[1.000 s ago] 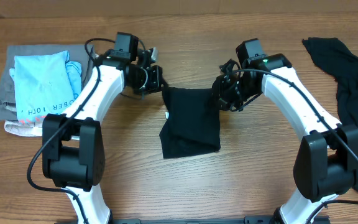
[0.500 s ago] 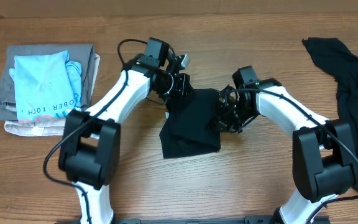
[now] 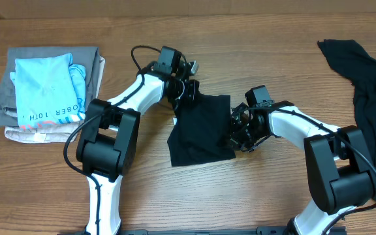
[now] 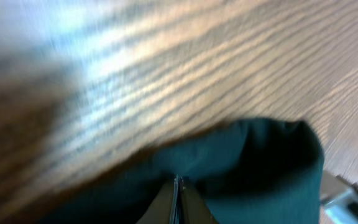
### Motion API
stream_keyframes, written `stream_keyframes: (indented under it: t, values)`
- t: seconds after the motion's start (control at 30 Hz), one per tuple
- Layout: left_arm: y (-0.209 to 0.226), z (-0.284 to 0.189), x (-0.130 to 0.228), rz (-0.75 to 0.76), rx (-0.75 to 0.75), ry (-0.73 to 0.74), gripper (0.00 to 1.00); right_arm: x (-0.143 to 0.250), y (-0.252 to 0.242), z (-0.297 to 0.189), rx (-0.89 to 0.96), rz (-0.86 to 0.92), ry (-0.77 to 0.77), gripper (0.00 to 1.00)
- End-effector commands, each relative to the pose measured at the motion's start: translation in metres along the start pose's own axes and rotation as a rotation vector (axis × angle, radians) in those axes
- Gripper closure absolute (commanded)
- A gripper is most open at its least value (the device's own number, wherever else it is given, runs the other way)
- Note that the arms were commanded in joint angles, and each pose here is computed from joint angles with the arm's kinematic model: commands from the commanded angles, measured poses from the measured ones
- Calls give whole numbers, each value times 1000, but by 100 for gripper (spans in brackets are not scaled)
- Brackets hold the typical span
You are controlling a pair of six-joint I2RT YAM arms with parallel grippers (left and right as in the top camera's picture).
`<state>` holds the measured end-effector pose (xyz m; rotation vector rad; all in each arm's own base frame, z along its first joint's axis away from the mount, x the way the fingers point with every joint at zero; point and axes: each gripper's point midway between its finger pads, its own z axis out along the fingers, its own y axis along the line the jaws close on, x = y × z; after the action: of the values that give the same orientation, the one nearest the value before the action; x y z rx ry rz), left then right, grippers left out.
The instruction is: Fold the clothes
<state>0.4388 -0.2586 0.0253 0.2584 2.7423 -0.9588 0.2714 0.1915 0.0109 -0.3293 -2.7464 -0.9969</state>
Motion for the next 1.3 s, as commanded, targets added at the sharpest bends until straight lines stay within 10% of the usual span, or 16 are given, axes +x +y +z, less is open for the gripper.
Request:
stream_keyframes:
  t: [0.0, 0.27, 0.63, 1.27]
  values:
    - [-35, -42, -46, 74, 7, -124, 95, 1, -7, 1, 31, -9, -1, 96]
    - [-78, -116, -39, 61, -23, -113, 96, -8, 58, -41, -78, -176, -11, 96]
    - [-47, -72, 68, -67, -84, 227, 96, -71, 68, -68, 67, -230, -289, 96]
    - [1, -36, 158, -170, -106, 394, 96, -126, 46, -36, 119, -247, -388, 96]
